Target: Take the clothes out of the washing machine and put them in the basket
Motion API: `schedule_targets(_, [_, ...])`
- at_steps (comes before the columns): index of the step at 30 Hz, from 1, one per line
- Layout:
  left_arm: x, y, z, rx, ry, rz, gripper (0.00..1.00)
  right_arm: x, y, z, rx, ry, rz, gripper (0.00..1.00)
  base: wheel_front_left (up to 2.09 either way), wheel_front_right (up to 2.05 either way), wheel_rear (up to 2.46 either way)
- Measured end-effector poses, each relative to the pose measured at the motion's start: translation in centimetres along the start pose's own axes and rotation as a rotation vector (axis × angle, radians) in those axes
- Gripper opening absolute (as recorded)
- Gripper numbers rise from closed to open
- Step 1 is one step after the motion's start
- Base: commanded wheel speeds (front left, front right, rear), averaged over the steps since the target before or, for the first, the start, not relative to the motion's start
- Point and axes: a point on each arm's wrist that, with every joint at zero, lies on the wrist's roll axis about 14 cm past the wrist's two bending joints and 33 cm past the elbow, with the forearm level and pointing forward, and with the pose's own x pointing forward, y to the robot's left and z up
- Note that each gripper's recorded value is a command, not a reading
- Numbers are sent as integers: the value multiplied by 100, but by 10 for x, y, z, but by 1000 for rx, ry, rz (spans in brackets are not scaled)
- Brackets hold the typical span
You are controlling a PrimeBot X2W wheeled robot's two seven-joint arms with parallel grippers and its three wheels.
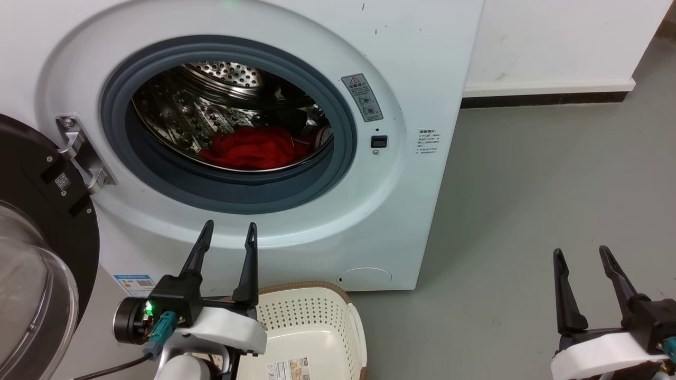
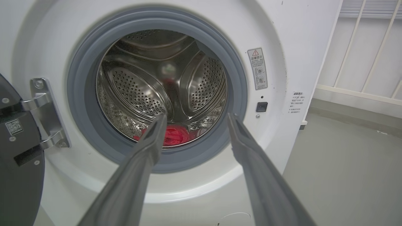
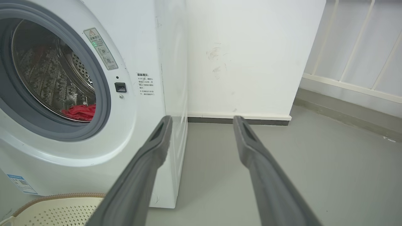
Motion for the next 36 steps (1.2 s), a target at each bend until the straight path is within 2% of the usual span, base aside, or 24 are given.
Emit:
schedule_targets(14, [-1,-3,-1,75,-9,-12,100,-3,0,-1,-76,2,8,100,0,0,0])
schedule_targets(36, [-7,9,-11,54,21,41,100,0,3,-9,-50,18,16,100,0,0,0])
